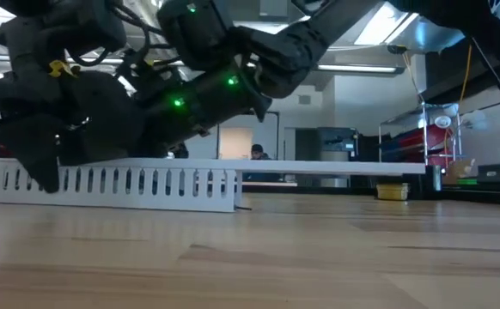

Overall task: Ziptie cables
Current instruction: Close the white cable duct

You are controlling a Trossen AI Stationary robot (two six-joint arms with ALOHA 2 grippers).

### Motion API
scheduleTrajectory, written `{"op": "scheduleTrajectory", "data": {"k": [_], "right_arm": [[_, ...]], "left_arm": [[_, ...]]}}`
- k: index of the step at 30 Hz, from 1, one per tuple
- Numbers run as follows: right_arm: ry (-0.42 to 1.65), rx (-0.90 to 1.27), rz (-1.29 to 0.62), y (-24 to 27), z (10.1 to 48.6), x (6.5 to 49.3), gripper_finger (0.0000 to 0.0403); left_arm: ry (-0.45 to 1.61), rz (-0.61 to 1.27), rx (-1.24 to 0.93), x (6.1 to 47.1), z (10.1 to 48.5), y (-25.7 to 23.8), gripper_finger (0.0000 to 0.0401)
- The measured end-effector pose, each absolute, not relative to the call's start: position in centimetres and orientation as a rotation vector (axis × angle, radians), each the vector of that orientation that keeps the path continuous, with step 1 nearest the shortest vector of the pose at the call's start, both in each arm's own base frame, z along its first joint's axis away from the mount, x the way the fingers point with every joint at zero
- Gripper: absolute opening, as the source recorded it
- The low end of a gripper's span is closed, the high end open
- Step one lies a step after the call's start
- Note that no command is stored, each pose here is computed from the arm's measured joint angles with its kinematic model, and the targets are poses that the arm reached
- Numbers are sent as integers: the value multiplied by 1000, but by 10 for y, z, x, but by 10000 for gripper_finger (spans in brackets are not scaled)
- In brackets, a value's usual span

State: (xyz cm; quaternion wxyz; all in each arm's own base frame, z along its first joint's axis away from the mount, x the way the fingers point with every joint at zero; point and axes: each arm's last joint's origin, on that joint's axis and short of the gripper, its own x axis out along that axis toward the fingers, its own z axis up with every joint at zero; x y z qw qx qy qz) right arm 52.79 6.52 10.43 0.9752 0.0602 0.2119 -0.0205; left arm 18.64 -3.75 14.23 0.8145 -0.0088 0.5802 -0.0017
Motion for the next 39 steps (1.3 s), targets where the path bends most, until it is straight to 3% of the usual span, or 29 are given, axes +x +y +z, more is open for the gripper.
{"op": "scheduleTrajectory", "data": {"k": [14, 22, 35, 39], "right_arm": [[423, 105, -47, 61, 105, 541, 218], [493, 143, -35, 61, 109, 538, 261], [725, 28, 2, 58, 171, 507, 262], [890, 5, 2, 56, 180, 489, 250]], "left_arm": [[1259, 4, -34, 184, 142, -38, 235], [1259, 5, -38, 184, 142, -38, 235], [1252, 2, -37, 184, 142, -38, 235], [1231, -6, -35, 186, 142, -38, 235]]}}
